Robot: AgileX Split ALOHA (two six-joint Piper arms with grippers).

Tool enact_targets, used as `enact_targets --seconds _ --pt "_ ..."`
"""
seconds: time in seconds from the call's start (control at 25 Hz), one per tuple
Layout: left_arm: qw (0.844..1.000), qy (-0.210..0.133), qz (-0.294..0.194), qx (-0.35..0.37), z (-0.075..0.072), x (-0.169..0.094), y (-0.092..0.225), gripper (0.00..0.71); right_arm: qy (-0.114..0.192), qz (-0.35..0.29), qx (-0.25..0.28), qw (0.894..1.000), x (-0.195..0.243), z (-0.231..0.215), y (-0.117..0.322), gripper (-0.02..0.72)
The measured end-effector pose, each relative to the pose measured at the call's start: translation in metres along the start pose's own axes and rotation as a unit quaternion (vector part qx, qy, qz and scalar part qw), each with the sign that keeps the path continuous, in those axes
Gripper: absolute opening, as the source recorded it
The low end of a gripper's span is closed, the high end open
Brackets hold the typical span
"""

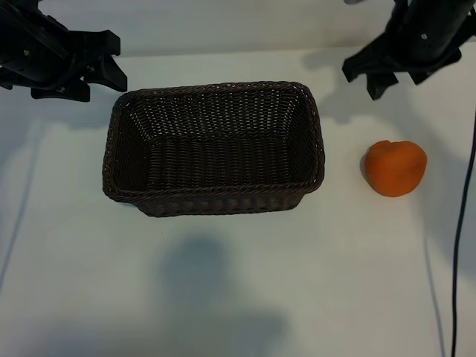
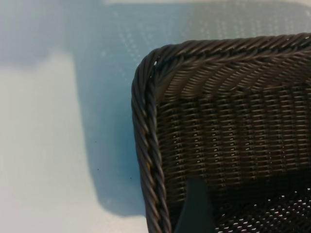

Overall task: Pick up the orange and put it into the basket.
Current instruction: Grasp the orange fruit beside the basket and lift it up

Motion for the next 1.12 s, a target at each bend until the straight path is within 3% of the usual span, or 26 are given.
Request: enact_targets --seconds 0.4,0.64,1.12 --pt "1.000 -0.002 0.000 0.001 0.001 0.000 0.000 0.592 0.006 0.022 0.041 0.999 0.048 -0.009 0.031 0.561" --pt "1.000 -0.002 0.000 0.001 0.001 0.000 0.000 0.591 0.014 0.004 0.066 0.998 0.065 -0.014 0.036 0.561" --pt "1.000 -0.002 0.000 0.001 0.001 0.000 0.000 0.591 0.030 0.024 0.088 0.995 0.101 -0.030 0.052 0.554"
Point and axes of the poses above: a point on each arm's last joint axis where the gripper is mounted, x pointing out along that axis toward the gripper, z along the wrist's bending axis when the last joint is at zero, y = z × x, the point moved 10 cm from there along x, pointing out along that axis toward the gripper, and after that the axes turned 11 degrees about x, right-handed, at the moved point
